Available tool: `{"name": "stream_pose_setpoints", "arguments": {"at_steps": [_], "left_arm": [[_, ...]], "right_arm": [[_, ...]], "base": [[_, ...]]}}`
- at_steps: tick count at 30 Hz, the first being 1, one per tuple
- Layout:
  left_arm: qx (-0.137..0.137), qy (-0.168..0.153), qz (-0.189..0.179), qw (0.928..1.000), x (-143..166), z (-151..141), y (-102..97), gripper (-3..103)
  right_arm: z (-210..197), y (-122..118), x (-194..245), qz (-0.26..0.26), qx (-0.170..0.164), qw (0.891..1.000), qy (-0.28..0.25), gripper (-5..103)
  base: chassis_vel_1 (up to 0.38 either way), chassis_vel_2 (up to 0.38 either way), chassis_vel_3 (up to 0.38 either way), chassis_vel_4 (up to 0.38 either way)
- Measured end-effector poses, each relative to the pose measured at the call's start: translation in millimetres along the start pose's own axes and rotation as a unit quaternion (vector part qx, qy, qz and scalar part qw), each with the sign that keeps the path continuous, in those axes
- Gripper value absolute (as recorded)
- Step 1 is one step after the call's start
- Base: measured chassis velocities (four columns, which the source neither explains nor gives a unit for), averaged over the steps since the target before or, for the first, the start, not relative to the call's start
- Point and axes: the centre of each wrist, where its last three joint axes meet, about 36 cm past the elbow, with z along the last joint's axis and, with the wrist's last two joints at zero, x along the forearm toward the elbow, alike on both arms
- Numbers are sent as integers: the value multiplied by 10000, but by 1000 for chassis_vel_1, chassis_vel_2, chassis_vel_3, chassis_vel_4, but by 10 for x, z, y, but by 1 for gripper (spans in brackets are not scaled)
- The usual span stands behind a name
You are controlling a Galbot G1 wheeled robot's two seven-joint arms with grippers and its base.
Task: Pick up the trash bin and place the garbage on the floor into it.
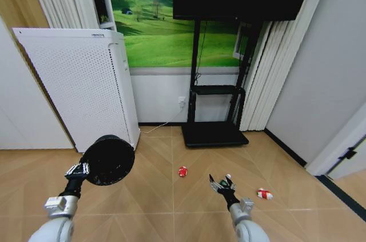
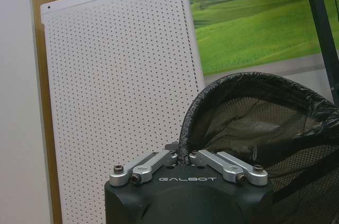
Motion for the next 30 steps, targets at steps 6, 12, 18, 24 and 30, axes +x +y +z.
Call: {"name": "stream_pose_setpoints", "arguments": {"at_steps": [6,12,18,24,30], "left_arm": [[-42,-28,18,10000,12,2,51,3],[-57,-81,34,9999,12,-1,67,3],[-55,-321,291,9990,-86,-179,-38,3],[137,-237,485,9984,-78,-225,-344,3],[166,-270,537,9981,-86,-196,-426,3]], "right_arm": [[-4,46,19,3,62,10000,-31,100],[25,95,-10,-13,136,9999,-79,100],[121,43,-43,-45,340,9993,116,100],[239,41,-35,-129,401,9986,307,100],[278,62,-75,-200,501,9978,392,100]], "base": [[-182,180,205,-189],[-231,243,242,-244],[-188,202,178,-217],[-23,9,-10,-9],[43,-25,-21,33]]}}
